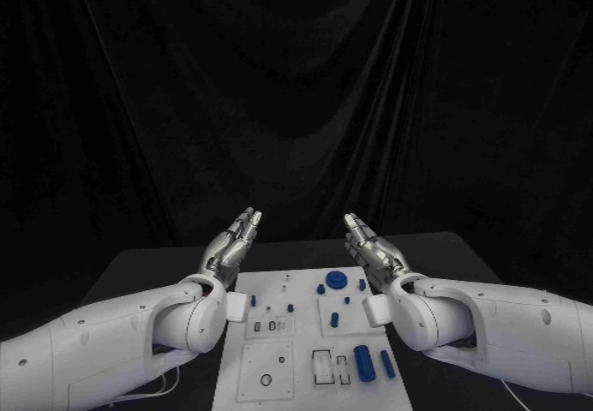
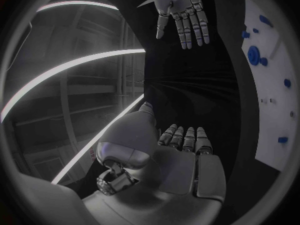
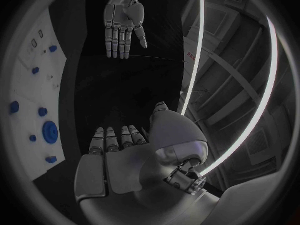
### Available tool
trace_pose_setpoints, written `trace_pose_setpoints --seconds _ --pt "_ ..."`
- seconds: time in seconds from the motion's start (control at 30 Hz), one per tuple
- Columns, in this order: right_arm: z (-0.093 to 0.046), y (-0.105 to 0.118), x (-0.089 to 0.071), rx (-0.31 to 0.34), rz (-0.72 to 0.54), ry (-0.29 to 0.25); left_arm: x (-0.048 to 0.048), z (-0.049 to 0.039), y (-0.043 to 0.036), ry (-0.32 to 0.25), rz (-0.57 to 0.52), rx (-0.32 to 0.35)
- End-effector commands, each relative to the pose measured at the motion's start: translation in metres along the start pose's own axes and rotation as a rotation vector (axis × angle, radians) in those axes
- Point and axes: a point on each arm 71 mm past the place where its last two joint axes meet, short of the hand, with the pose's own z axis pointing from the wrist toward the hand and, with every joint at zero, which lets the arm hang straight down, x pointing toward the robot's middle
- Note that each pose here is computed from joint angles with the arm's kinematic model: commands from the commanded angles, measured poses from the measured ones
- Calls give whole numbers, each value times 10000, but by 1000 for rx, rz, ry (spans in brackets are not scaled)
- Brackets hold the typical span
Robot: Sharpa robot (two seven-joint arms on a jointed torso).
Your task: Assemble the parts on the task board
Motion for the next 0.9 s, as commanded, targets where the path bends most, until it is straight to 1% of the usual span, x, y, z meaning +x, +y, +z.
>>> trace_pose_setpoints --seconds 0.03,0.2,0.37,0.4,0.57,0.77,0.87,0.9 --pt "-8 -27 82 68 129 98 102 19 -77 154 -168 63" --pt "-13 -37 89 77 139 109 125 21 -82 217 -221 72" --pt "-13 -37 89 77 139 109 134 21 -85 243 -246 77" --pt "-50 -14 -90 67 91 150 1 43 -107 208 -264 122" --pt "-53 11 -112 30 25 188 -20 39 -115 197 -219 138" --pt "-95 35 -186 17 -6 182 -69 -6 -151 134 -146 176" --pt "-116 48 -231 11 -10 178 -87 -21 -167 134 -126 193" --pt "-124 57 -253 6 -10 178 -97 -29 -177 146 -114 204"
